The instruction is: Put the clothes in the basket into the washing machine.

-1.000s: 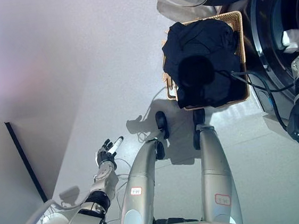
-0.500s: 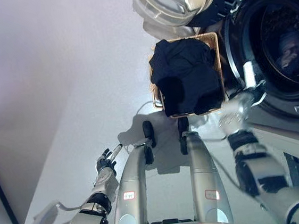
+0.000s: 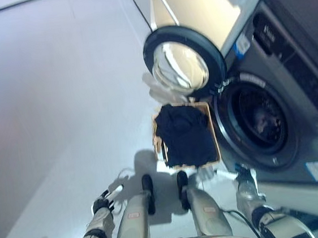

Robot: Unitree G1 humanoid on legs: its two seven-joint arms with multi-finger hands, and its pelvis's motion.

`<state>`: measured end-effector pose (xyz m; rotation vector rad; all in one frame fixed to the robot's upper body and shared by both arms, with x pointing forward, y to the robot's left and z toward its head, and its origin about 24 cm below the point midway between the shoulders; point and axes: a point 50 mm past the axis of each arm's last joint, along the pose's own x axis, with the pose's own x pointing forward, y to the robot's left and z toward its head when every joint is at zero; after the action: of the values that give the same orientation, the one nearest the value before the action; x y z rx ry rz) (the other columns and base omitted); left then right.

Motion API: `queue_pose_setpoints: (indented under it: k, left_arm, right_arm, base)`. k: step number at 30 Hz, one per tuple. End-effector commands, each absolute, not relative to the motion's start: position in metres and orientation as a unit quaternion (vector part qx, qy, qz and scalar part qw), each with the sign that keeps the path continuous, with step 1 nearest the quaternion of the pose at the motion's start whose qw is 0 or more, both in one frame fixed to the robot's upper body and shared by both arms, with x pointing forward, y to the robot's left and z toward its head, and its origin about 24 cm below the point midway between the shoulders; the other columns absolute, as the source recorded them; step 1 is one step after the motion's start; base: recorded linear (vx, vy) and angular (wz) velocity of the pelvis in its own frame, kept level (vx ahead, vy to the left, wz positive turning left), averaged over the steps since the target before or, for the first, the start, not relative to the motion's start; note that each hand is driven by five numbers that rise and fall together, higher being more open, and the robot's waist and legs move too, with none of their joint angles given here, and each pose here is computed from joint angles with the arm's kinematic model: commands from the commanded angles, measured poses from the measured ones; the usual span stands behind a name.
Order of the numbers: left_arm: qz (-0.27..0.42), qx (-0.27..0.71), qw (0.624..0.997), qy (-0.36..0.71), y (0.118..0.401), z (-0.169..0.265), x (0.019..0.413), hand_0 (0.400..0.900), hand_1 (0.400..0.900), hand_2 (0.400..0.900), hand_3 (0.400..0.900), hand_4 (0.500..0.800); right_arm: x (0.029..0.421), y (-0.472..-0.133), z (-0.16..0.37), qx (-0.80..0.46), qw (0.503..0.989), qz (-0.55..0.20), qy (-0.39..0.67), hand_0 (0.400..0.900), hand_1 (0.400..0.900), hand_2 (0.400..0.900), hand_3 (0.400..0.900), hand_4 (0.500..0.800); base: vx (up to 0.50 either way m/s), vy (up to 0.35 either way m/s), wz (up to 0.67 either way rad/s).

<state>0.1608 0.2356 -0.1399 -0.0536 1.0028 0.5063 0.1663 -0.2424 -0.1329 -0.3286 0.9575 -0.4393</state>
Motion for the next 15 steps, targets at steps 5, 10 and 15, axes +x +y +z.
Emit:
queue_pose_setpoints:
  k: [5,10,15]
  left_arm:
    - [0.233,0.006,0.807,0.542,0.244,-0.155,0.114,0.900,0.900,0.900,0.900,0.800]
    - [0.212,0.008,0.782,0.586,0.239,-0.164,0.083,0.900,0.900,0.900,0.900,0.800]
    - [0.207,0.004,0.775,0.598,0.237,-0.166,0.074,0.900,0.900,0.900,0.900,0.800]
  right_arm:
    - [0.099,-0.263,-0.152,-0.164,0.775,-0.211,0.573,0.900,0.900,0.900,0.900,0.800]
    - [0.077,-0.254,-0.160,-0.140,0.756,-0.186,0.612,0.900,0.900,0.900,0.900,0.800]
    - [0.070,-0.251,-0.163,-0.137,0.751,-0.176,0.622,0.900,0.900,0.900,0.900,0.800]
  base:
    - [0.114,0.033,-0.01]
    - [0.101,0.003,-0.03]
    - [0.029,-0.005,0.00]
